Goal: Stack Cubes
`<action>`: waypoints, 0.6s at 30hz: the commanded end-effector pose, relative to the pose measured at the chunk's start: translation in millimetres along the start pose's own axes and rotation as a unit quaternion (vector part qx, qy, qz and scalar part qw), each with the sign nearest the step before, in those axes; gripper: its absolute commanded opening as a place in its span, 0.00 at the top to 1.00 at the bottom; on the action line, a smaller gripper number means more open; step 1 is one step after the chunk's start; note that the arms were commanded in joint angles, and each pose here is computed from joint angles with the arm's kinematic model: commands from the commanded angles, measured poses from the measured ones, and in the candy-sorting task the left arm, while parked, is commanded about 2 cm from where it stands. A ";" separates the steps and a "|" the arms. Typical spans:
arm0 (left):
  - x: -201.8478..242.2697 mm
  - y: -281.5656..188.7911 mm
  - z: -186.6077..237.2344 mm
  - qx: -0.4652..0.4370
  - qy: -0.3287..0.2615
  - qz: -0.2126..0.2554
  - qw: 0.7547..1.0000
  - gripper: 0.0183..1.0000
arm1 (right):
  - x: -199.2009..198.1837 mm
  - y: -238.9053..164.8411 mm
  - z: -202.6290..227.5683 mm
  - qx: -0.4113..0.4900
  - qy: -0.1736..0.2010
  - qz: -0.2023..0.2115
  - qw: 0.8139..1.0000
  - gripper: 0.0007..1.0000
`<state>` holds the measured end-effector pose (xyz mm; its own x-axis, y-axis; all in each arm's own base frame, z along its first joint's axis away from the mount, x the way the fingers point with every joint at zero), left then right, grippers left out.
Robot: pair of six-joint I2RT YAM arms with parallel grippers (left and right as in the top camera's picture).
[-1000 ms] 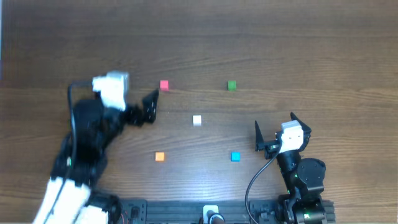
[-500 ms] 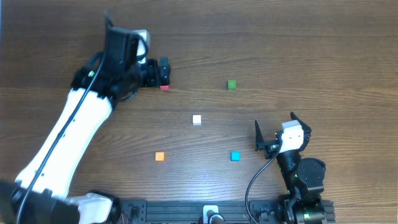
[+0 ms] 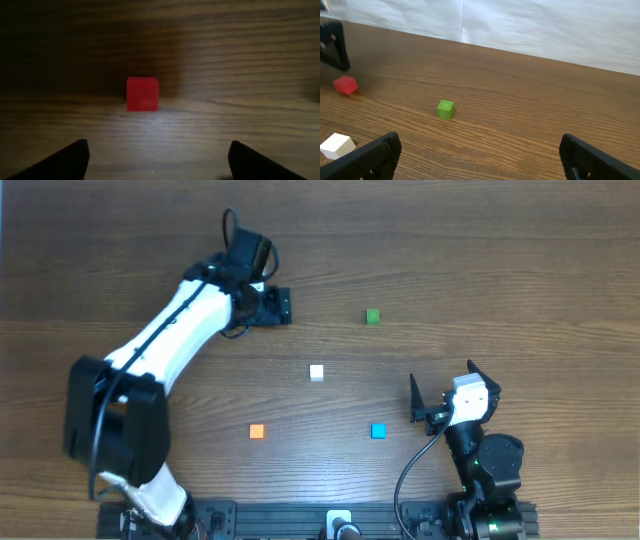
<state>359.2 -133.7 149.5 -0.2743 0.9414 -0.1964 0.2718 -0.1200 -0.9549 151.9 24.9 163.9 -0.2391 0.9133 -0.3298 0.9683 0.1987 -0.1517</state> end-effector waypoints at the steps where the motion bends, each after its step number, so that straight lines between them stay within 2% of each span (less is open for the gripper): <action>1: -2.0 21.4 -4.3 -0.003 -0.010 -0.020 1.000 0.12 | 0.7 -0.4 0.8 0.003 -0.001 -0.001 1.000 0.01; 7: 1.3 45.9 -4.9 0.001 -0.014 -0.041 0.999 0.16 | 0.7 -0.4 0.8 0.003 -0.001 -0.001 1.000 0.01; 13: 0.3 55.1 -7.3 -0.005 -0.014 -0.040 0.999 0.18 | 0.7 -0.4 0.8 0.003 -0.001 -0.001 1.000 0.01; 18: 2.6 62.4 -8.2 -0.011 -0.013 -0.052 0.998 0.26 | 0.7 -0.4 0.8 0.003 -0.001 -0.001 1.000 0.01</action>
<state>377.1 -137.0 95.8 -0.3104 0.9421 -0.1268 0.2498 -0.0479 -0.9671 151.9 24.9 163.9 -0.2391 0.9133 -0.3298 0.9683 0.1987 -0.1517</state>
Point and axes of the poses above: each gripper's point midway between its finger pads, its own y axis out along the fingers, its own x axis along the line the jaws close on, z = x × y, the point moved 9 cm from there along -y, back along the fingers, and after that the axes turned 14 degrees about -y, right-handed, at the moved point
